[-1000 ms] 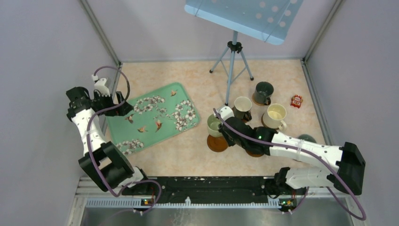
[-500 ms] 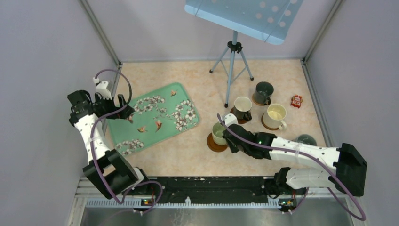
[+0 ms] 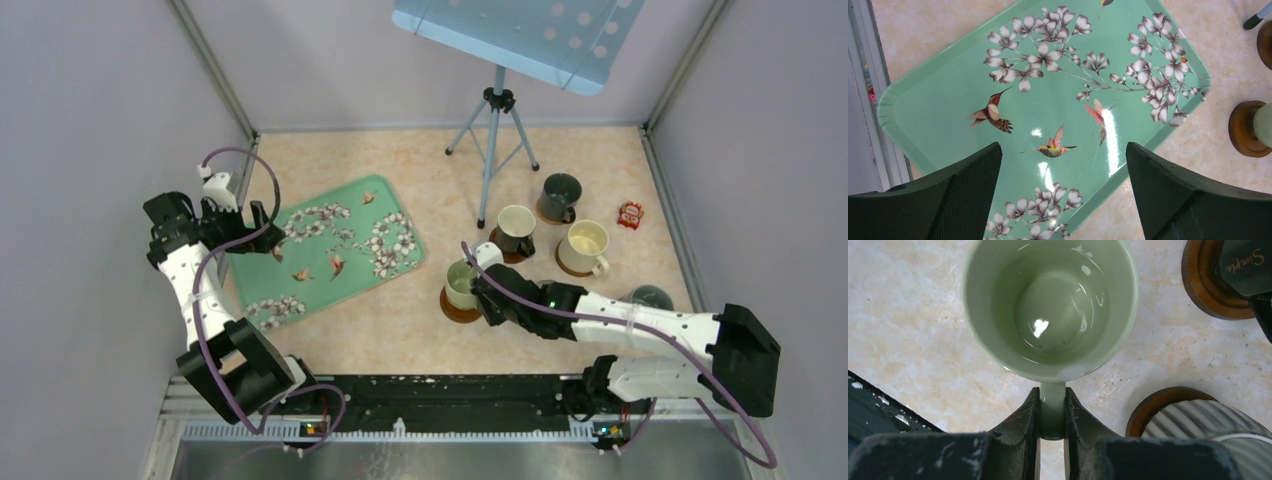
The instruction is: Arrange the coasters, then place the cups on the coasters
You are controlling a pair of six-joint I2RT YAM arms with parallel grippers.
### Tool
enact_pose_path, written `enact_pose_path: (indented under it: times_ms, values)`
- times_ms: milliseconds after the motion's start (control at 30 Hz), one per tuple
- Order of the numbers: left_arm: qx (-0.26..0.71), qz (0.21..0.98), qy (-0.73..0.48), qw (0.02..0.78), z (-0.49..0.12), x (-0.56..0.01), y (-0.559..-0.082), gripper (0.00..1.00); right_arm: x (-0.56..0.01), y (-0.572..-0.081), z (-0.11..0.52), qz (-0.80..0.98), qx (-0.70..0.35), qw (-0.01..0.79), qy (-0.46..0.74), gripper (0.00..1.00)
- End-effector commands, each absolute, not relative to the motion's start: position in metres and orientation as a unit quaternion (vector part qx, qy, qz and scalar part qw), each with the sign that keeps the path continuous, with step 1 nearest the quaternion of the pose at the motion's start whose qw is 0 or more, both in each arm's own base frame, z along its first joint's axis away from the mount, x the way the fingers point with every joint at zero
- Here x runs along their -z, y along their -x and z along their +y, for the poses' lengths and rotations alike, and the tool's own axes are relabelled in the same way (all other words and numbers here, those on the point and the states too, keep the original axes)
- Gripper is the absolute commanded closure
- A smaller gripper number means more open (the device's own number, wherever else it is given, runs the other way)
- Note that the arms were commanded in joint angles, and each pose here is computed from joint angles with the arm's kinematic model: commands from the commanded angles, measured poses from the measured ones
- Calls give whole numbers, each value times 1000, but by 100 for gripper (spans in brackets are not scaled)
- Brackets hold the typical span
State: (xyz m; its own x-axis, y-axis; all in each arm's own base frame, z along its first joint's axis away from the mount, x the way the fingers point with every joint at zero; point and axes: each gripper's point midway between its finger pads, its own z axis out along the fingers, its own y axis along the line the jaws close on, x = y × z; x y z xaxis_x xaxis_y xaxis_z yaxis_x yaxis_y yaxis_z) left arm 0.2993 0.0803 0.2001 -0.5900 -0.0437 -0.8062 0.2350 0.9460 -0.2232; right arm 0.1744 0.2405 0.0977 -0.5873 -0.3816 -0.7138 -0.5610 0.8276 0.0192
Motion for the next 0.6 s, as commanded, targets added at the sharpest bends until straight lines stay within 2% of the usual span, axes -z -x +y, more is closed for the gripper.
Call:
enact_pose_path:
  times_ms: [0,233,500,567]
  values:
    - [147,865,-63,475,81,-216,-303,1,-117,-185,256,866,-159,405,246,89]
    - [149,862,-64,480,80,-222,-305,1,-105,-181,255,867,-156,395,259,83]
    - [150,860,-66,482,79,-224,-305,1,-101,-175,255,868,-164,383,270,66]
    - [150,860,-66,483,79,-225,-305,1,-99,-173,256,868,-168,379,272,65]
